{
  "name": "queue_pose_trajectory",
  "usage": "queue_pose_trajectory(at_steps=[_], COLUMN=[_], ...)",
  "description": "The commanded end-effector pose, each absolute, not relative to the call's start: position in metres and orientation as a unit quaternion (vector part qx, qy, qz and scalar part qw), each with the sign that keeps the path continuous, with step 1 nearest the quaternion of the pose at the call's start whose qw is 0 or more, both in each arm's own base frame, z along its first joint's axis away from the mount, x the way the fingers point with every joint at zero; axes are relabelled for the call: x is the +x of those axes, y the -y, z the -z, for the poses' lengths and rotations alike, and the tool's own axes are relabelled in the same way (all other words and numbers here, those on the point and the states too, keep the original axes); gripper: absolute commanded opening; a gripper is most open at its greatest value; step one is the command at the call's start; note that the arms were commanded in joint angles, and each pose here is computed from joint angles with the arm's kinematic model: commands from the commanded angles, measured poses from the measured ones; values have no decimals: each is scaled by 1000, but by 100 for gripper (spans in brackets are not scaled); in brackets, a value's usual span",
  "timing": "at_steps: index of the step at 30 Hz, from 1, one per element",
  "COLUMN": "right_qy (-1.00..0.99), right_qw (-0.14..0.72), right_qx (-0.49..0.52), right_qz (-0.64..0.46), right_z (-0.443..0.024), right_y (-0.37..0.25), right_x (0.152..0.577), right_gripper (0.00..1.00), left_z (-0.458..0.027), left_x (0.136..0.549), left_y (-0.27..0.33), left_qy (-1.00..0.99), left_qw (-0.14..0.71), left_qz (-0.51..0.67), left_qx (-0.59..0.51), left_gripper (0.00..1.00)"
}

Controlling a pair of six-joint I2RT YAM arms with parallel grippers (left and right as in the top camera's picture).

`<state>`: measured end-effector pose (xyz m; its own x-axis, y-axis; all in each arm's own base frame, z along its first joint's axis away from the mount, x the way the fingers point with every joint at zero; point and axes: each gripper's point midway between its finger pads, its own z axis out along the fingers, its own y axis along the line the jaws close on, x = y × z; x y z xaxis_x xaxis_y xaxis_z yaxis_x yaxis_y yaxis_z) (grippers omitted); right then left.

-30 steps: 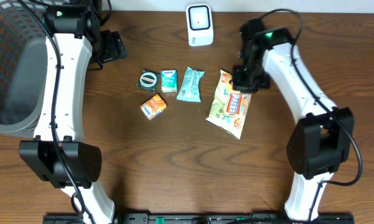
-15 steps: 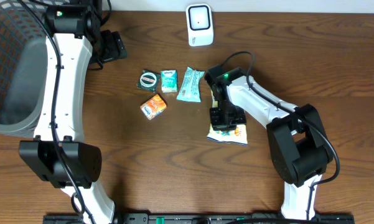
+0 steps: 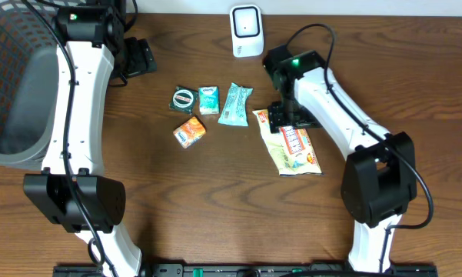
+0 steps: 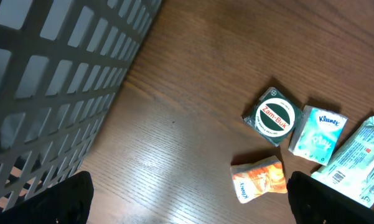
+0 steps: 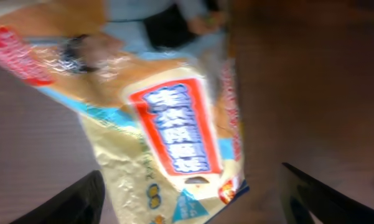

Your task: Scan the item barcode

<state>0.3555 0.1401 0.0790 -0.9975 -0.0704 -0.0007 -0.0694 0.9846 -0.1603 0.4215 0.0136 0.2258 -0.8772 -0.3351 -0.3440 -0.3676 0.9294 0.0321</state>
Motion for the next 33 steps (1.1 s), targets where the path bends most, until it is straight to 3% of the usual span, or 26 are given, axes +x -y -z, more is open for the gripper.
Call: queue_pose_trajectory(at_steps=[1, 11, 19, 23, 27, 31, 33], right_qy=[-994, -976, -975, -976, -983, -996, -998], right_qw=[6, 71, 65, 56, 52, 32, 19], right_qx=[-78, -106, -103, -89, -66, -56, -67], right_qz=[81, 176, 186, 189, 164, 65, -8], right_z=[-68, -20, 17, 21, 15, -8, -28], right_y=[-158, -160, -142, -128, -127, -144, -158], right_x=[347, 338, 321, 321, 332, 350, 360], right_gripper=[97, 99, 99, 59, 41, 3, 1], left_z=[-220, -220, -220, -220, -220, -220, -220], left_x=[421, 421, 421, 421, 421, 421, 421], left_y=[-16, -16, -16, -16, -16, -16, -16], left_qy=[-969, -969, -969, -969, -969, -969, -969], left_qw=[160, 160, 160, 160, 160, 160, 160], left_qz=[-57, -57, -57, -57, -57, -57, -57], left_qx=[-178, -178, -178, -178, -178, -178, -178], left_gripper=[98, 98, 97, 98, 98, 98, 98])
